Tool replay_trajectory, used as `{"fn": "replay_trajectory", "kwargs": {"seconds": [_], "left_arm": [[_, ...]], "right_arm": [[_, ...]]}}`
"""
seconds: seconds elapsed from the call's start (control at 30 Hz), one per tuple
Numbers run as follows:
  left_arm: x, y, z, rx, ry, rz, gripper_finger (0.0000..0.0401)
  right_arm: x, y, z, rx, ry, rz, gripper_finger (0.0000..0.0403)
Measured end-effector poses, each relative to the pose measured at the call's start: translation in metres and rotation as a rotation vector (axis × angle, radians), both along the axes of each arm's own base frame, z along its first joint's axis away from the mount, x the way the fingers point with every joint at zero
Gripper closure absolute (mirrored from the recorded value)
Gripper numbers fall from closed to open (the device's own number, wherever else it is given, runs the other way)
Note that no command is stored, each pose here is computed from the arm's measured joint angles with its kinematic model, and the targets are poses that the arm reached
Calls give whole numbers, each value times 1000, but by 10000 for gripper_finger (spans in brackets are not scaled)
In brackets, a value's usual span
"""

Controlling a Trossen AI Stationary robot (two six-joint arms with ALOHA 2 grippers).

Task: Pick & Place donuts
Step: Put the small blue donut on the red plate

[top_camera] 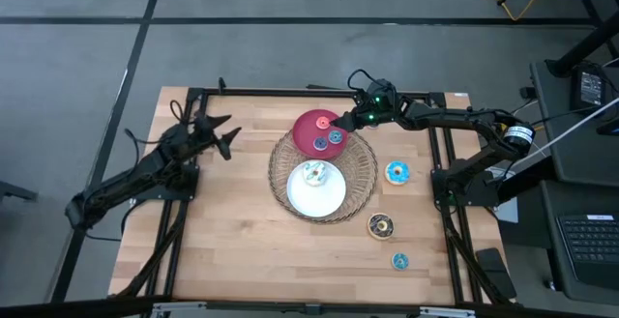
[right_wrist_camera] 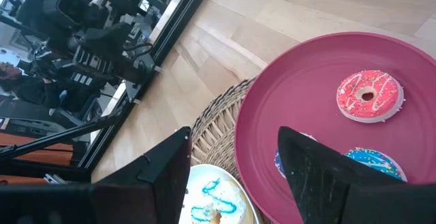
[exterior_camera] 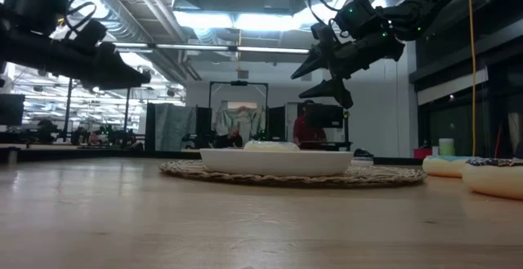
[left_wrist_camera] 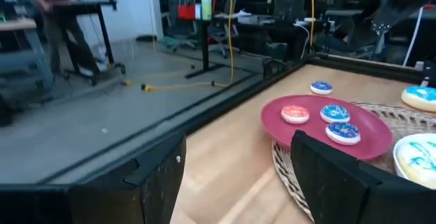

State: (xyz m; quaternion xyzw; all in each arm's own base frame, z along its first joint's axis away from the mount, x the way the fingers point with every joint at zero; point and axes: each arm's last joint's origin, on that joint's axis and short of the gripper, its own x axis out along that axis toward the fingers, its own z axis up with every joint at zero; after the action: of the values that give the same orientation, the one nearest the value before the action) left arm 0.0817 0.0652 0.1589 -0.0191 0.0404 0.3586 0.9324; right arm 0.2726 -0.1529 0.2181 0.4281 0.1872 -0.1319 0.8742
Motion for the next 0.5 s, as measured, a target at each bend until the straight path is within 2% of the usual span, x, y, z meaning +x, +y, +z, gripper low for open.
{"fn": "replay_trajectory", "kwargs": {"seconds": [0.13,0.3,0.5], "left_arm": [[-1,-1,3,44,-2,-2,145],[-6,-4,11,83,-105,1,145],[-6,-5,17,107,-164,5,145]], "right_arm": [[0,0,0,0,0,0,183],[0,0,0,0,0,0,183],[0,0,0,0,1,0,183]]}}
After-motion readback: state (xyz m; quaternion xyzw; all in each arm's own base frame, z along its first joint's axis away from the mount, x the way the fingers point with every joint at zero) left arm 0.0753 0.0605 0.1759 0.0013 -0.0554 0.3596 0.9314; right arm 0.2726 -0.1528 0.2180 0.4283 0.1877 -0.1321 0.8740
